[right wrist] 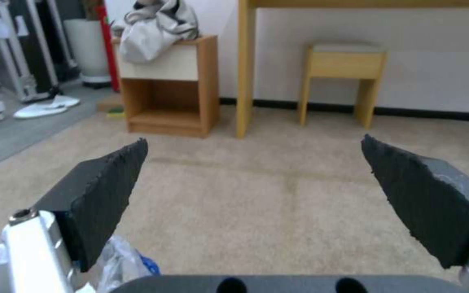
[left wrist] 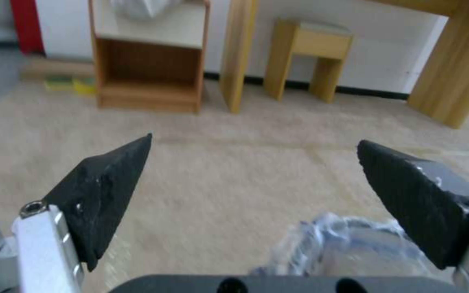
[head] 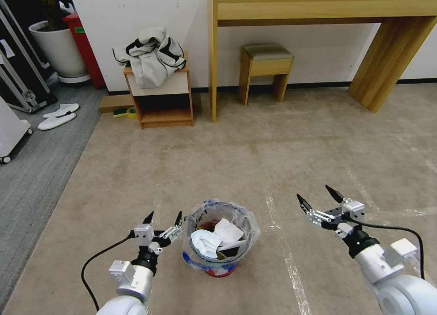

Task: Pick up the trash bin and place the garbage on the floor into it.

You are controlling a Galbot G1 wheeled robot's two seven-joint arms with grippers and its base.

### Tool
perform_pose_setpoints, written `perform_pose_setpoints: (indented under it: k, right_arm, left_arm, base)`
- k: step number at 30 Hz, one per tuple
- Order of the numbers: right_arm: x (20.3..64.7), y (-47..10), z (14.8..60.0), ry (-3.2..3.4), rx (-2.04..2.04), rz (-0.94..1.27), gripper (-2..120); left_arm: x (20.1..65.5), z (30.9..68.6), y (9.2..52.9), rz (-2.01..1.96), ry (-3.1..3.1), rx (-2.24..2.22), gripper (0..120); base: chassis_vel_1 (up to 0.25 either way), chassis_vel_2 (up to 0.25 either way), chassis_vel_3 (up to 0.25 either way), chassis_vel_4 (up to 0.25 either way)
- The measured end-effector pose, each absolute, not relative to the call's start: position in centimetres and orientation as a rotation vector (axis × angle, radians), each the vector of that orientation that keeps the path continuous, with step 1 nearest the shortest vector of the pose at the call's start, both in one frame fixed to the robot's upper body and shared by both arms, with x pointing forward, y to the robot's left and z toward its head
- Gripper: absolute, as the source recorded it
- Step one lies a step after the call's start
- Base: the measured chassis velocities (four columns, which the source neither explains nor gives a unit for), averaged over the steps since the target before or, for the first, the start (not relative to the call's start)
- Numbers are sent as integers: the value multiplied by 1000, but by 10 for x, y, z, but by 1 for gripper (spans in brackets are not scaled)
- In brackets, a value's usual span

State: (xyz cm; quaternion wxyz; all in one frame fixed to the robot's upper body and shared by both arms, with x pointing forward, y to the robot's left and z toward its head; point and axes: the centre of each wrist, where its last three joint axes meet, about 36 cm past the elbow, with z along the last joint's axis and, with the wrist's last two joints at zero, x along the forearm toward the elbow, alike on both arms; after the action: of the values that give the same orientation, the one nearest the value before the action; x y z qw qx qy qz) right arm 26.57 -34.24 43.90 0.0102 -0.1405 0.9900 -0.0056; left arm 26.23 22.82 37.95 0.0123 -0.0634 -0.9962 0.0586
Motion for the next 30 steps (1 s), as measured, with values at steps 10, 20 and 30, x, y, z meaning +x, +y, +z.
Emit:
perform_pose_setpoints:
  k: [10, 20, 30]
  right_arm:
    - [244, -333, 434, 3030, -368, -121, 100]
    - [221, -330, 436, 2986, -313, -285, 100]
    - [217, -332, 436, 2970, -319, -311, 100]
  left_arm:
    - [238, 393, 244, -102, -3237, -118, 100]
    - [227, 416, 248, -246, -3332, -35, 100]
    - [222, 419, 246, -290, -3352, -20, 100]
  base:
    - [0, 0, 0, 0]
    - [0, 0, 0, 0]
    - [0, 0, 0, 0]
